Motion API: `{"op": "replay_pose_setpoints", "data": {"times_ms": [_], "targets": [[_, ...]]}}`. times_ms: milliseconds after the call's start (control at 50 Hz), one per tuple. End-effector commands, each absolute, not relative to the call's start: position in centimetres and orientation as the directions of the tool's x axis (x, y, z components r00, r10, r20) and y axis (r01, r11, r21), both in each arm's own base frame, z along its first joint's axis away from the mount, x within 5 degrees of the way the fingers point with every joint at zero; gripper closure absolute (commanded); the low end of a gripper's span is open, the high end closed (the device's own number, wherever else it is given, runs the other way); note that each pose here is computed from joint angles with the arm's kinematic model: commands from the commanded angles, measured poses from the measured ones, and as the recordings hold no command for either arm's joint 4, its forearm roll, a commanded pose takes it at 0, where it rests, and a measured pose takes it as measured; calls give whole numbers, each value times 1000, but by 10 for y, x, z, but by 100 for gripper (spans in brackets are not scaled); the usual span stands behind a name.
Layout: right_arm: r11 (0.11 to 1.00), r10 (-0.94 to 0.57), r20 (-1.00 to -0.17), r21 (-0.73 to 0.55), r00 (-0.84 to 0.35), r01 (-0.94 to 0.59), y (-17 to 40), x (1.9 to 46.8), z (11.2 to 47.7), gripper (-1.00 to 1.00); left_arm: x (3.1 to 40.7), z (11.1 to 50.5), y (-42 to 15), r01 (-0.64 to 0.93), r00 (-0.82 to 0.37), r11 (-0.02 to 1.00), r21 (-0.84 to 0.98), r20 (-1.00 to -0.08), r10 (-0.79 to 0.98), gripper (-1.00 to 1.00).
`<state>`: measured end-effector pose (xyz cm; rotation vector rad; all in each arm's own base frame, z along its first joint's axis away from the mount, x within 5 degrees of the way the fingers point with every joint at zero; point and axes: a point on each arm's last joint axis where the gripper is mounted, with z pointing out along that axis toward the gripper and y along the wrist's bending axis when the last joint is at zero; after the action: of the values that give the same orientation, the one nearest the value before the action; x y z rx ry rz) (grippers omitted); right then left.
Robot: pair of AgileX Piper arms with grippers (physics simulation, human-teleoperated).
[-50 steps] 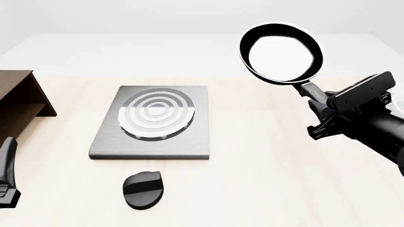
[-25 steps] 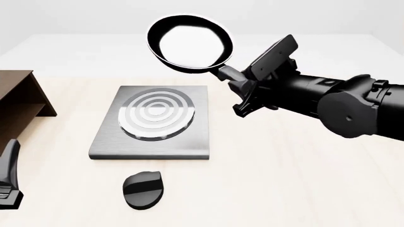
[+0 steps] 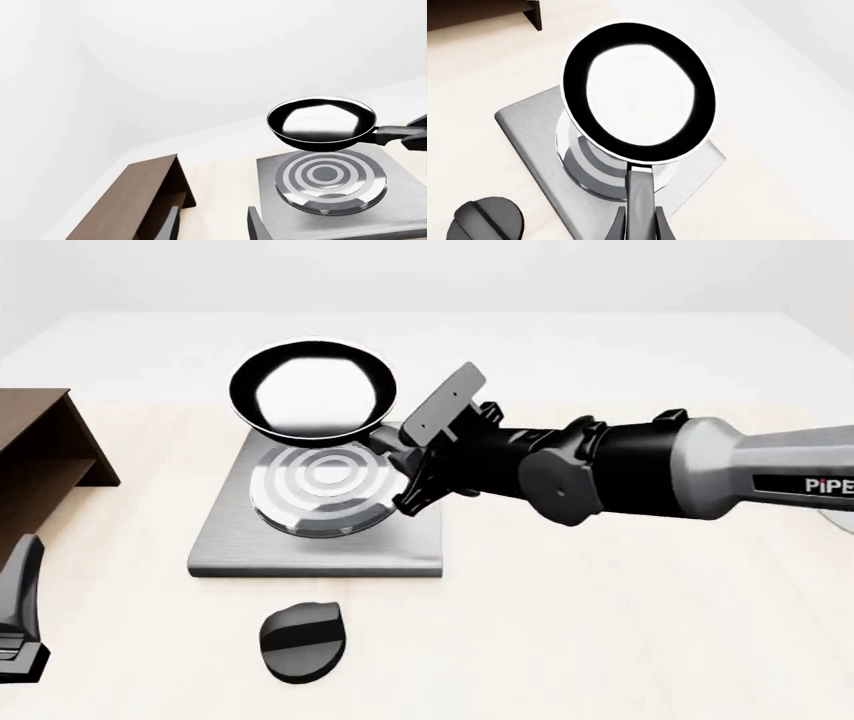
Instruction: Turn on the stove and put the frying pan on it.
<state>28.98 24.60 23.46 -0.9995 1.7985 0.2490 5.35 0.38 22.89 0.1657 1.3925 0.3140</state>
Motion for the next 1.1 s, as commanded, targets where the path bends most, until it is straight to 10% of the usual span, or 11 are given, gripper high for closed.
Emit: {"op": "replay_pose_setpoints", "data": {"times_ms": [20, 760, 780, 960, 1100], "targets": [[639, -491, -856, -227, -163, -735, 265, 295, 212, 100, 53, 230, 4, -117, 145, 949, 292, -941, 307, -100], [639, -559, -802, -257, -208, -725, 245, 304, 156, 100, 54, 228, 4, -121, 139, 950, 287, -943, 303, -100], [636, -563, -801, -261, -206, -726, 245, 304, 155, -100, 53, 229, 4, -121, 139, 951, 286, -943, 301, -100], [611, -566, -803, -257, -187, -748, 253, 291, 157, -100, 53, 230, 4, -122, 140, 951, 284, -944, 300, -100], [652, -483, -867, -263, -122, -711, 232, 274, 235, -100, 53, 230, 4, -123, 140, 951, 284, -944, 300, -100]]}}
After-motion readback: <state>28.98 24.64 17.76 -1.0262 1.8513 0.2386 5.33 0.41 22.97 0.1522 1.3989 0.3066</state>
